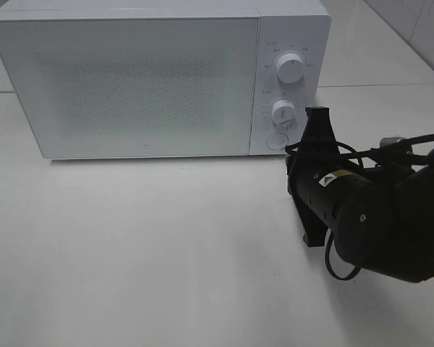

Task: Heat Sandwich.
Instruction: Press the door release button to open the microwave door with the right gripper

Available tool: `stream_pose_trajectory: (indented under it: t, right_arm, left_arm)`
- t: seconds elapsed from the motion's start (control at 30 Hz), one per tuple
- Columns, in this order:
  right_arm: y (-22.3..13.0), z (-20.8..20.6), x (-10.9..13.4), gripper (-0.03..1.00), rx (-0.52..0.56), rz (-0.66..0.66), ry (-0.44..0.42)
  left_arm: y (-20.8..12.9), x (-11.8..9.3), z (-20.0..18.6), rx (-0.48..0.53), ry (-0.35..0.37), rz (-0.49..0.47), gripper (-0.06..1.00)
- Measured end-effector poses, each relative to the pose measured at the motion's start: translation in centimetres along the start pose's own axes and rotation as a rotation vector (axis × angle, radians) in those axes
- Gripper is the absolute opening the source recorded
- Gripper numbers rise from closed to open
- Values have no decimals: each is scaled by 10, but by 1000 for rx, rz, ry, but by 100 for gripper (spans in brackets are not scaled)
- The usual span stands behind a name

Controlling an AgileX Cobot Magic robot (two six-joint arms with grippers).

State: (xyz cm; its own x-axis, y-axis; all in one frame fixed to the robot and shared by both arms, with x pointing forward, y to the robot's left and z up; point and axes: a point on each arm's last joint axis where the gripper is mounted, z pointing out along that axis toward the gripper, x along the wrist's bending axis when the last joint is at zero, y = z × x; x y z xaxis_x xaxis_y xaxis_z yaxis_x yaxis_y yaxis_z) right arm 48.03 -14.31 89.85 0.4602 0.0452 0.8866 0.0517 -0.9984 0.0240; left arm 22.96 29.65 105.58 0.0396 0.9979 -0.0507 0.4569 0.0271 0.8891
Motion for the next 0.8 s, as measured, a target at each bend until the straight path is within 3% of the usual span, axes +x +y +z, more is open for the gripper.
stream_pose_trajectory:
  t: [0.8]
  right_arm:
    - [-6,66,11,0,1,-12,17]
  left_arm:
    - [0,0,0,0,0,0,97]
